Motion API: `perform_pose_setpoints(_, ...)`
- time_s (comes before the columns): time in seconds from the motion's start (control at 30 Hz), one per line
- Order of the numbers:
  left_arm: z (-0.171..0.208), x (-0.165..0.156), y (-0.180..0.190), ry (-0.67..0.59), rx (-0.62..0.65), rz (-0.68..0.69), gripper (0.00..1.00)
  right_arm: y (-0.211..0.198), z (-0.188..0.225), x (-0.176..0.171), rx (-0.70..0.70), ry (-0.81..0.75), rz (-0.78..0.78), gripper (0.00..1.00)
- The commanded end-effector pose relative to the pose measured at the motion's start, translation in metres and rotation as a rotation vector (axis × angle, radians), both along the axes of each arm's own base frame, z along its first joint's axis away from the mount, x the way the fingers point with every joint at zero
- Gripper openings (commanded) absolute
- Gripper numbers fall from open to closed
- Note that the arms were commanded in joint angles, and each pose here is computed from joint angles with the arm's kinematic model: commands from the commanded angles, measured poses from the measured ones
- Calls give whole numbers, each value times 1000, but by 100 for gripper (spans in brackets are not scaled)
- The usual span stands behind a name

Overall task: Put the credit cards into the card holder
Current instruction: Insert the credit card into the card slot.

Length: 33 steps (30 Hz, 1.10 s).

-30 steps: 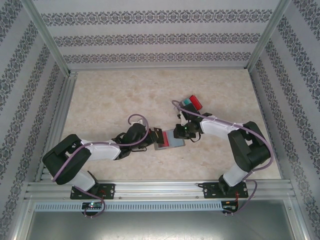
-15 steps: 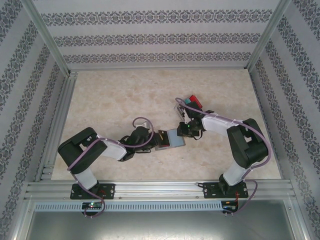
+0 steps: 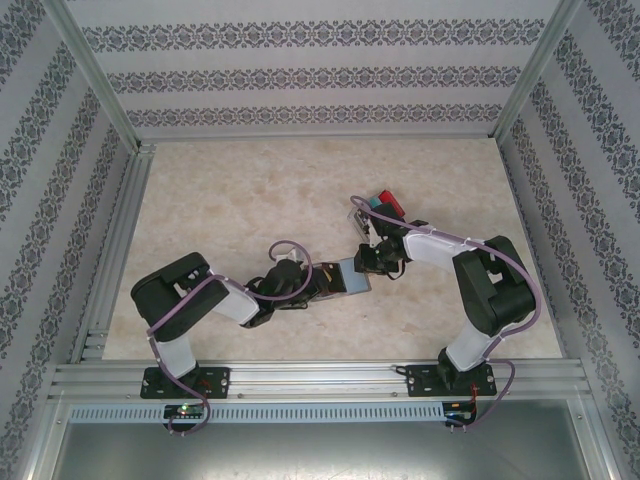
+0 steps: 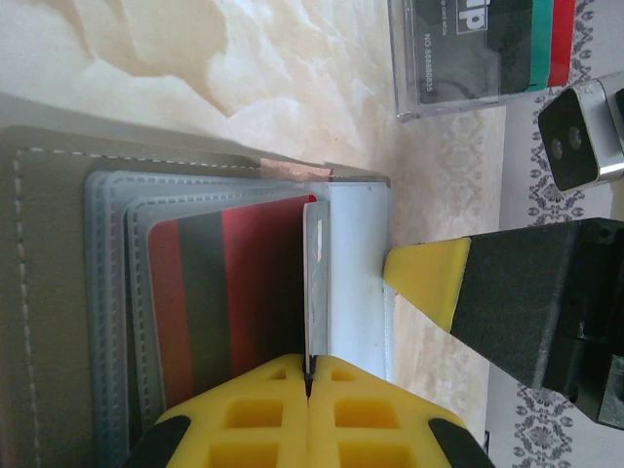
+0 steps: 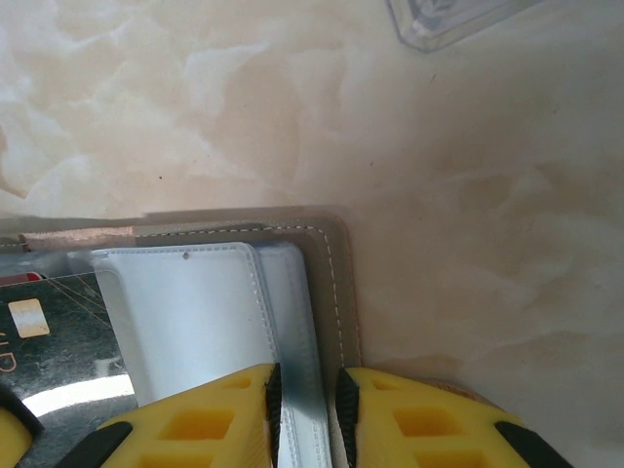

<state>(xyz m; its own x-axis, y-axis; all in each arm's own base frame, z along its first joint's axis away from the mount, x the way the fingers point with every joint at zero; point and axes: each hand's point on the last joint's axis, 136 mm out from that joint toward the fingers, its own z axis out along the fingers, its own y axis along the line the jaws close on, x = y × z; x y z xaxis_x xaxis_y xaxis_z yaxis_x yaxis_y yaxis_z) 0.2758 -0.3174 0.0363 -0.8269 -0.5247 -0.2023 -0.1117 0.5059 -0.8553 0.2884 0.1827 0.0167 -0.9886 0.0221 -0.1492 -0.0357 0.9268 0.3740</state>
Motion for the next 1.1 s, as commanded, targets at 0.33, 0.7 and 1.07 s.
perform_pose_setpoints(0.33, -18, 1, -30, 53, 80, -53, 5, -14, -33, -29, -61, 100, 17, 26)
perform_pose_setpoints(0.7, -24, -10, -19, 155, 270, -90, 35, -11, -16, -21, -28, 59, -3, 28)
perform_pose_setpoints(1.07, -19, -10, -14, 152, 320, -95, 20, -10, -16, -20, -25, 62, 2, 28)
